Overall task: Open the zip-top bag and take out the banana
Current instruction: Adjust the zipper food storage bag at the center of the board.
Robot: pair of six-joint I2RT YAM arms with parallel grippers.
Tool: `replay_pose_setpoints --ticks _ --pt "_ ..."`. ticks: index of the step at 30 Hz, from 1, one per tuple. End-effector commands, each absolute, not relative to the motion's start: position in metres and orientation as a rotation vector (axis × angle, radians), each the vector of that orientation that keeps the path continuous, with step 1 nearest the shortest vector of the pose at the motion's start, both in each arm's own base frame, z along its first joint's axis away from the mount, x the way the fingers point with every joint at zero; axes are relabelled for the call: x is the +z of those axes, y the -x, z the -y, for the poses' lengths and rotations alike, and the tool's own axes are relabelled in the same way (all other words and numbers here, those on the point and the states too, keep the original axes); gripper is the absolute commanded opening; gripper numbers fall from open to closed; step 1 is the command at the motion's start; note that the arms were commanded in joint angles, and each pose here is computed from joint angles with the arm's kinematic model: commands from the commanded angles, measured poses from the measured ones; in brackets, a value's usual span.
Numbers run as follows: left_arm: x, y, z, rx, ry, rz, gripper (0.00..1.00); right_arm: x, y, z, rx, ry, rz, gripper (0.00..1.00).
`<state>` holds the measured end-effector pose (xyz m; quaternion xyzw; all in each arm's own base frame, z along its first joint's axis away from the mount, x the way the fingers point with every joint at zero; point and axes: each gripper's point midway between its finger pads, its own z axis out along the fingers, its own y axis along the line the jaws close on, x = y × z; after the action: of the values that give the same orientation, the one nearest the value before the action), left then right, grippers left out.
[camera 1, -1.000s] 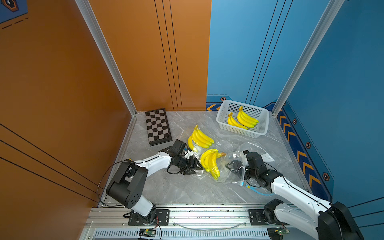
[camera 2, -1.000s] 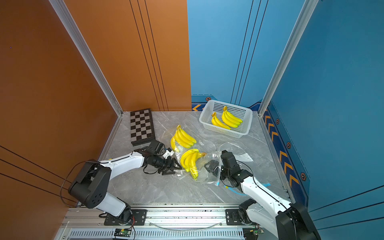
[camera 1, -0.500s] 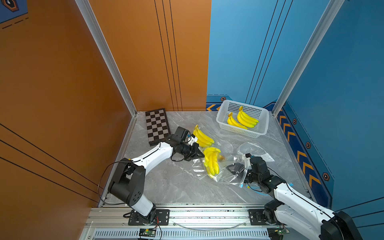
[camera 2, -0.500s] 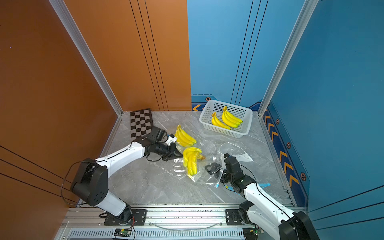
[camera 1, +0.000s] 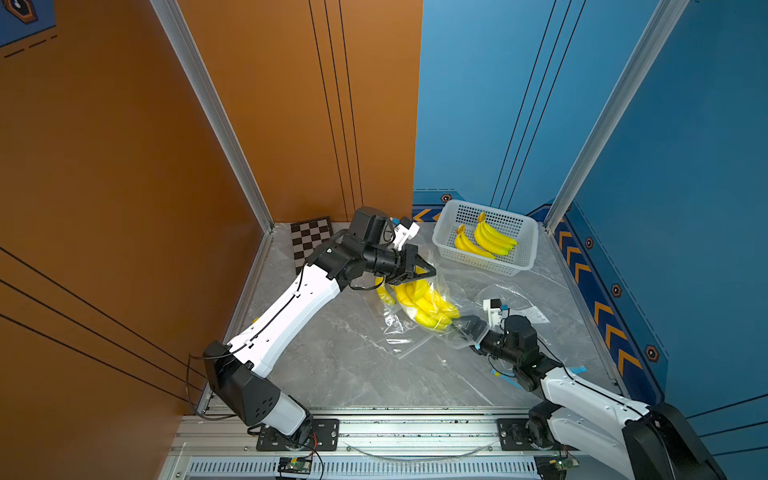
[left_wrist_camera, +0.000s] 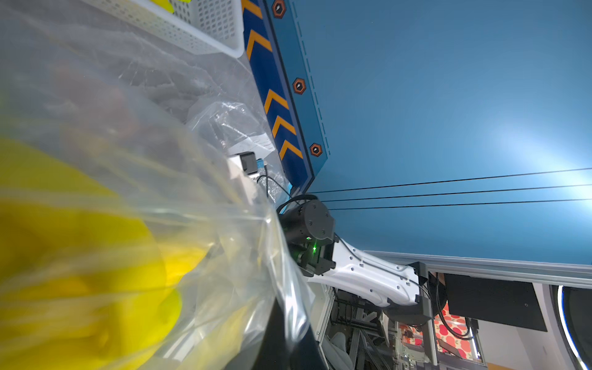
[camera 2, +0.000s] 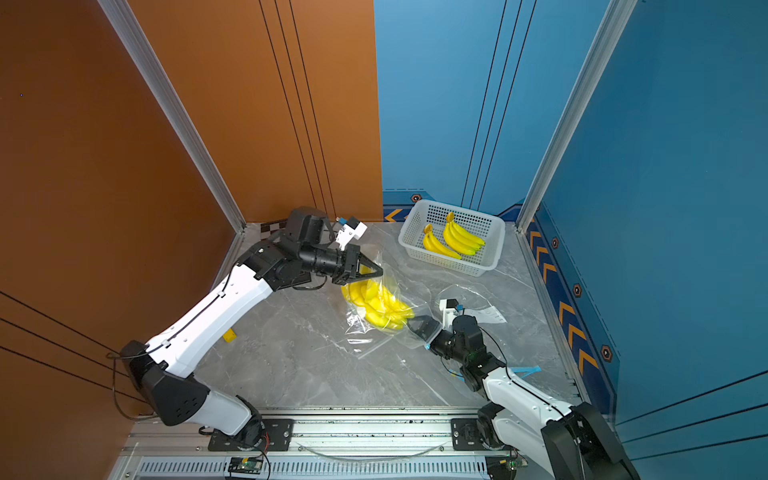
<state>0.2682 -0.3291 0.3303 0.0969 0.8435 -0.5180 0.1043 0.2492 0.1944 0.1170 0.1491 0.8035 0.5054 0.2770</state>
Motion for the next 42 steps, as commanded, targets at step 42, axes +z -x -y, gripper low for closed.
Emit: replay_pose_setpoints --ticks 42 --pt "0.082 -0.258 0.223 -1.288 0.168 -2.960 0.00 0.131 -0.168 -0.268 0.950 0.660 -2.211 0.98"
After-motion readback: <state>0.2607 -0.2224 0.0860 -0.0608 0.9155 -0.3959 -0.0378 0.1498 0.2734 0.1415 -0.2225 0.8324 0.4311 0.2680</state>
